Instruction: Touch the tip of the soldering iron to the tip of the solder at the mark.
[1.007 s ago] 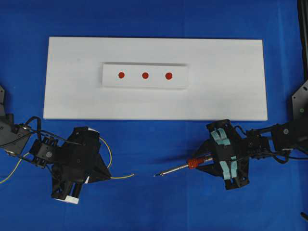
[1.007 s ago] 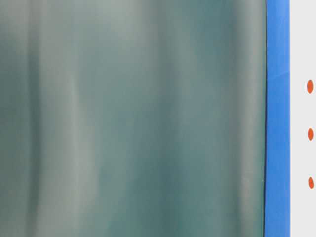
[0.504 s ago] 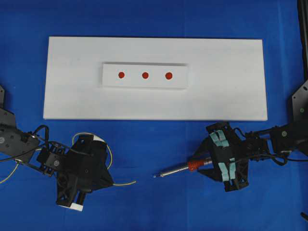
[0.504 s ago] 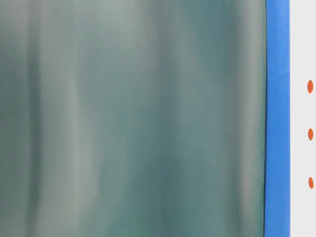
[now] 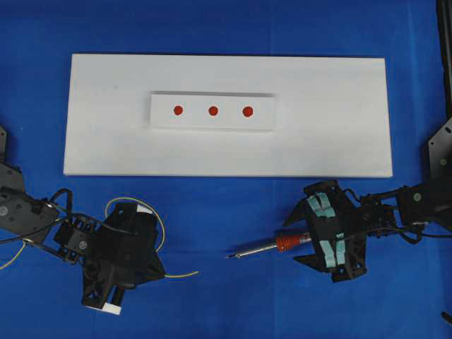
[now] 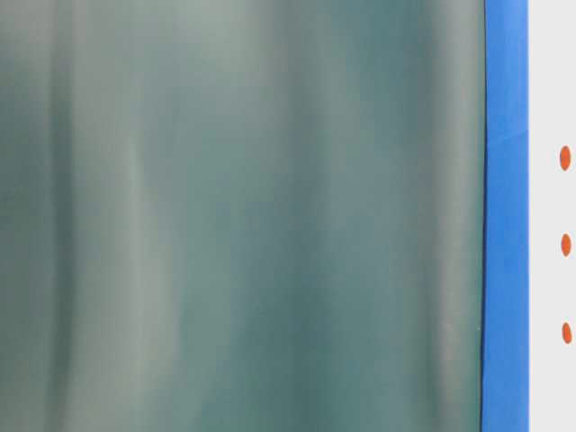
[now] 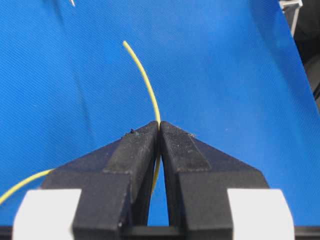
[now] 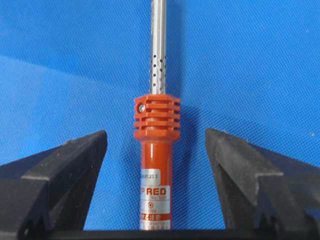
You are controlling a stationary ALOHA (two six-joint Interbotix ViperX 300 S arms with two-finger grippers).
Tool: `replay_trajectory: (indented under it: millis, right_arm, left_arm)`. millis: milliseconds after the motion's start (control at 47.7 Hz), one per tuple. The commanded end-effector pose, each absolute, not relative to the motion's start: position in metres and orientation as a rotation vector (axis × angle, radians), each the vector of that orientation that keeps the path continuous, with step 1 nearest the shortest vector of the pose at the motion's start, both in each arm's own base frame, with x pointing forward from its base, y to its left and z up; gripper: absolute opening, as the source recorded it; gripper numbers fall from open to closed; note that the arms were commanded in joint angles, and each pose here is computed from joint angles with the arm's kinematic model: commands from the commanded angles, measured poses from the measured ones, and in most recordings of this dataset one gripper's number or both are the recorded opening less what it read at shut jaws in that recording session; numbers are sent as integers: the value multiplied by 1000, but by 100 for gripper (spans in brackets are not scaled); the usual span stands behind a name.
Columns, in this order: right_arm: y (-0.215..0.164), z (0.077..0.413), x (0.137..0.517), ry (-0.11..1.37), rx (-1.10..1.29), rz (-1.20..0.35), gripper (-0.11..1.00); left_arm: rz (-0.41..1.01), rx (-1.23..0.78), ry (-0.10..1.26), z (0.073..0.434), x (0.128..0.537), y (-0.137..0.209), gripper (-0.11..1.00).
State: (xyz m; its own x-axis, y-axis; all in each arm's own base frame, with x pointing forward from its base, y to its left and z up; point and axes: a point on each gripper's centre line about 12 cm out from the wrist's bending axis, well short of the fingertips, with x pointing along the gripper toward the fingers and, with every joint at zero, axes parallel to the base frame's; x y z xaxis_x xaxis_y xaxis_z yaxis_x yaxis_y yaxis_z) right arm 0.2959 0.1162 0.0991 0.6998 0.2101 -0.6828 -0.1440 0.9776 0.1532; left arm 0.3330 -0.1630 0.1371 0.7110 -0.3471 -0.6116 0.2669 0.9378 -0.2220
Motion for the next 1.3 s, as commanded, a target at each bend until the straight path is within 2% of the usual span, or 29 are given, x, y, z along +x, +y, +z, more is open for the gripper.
replay_trajectory:
  millis: [0,357,441,587,629,671,818,944,1112,1280]
  right_arm:
    - [119,109,301,738,103,202,64]
    - [122,116,308,715,110,208,64]
    - [123,118,310,709,112,209,64]
    - [124,121,312,712,122,210,64]
    - [125,122,312,720,128,212,64]
    - [125,126,311,728,135,216,64]
    - [125,155,307,725,157,248,64]
    - [116,192,301,664,166,268,64]
    - [86,229,287,577,149,236,64]
    - [40,261,271,490,118,130,64]
  left_arm:
    - [-354,-147,685,145,336,-172,3]
    - [-359,-216,712,144,330,-186,5]
    - [-365,-222,720,142,327,-189,21]
    - [-389,-201,732,140,318,-195,67]
    - [-394,-196,731,140,317,-195,78]
    - [-398,-195,725,141,317,-196,85]
    - [-412,-184,669,159,323,-195,69]
    - [-434,-119,580,184,326,-187,57]
    - [-439,-5,484,211,323,-166,56]
    - [-359,14,426,230,324,-129,55]
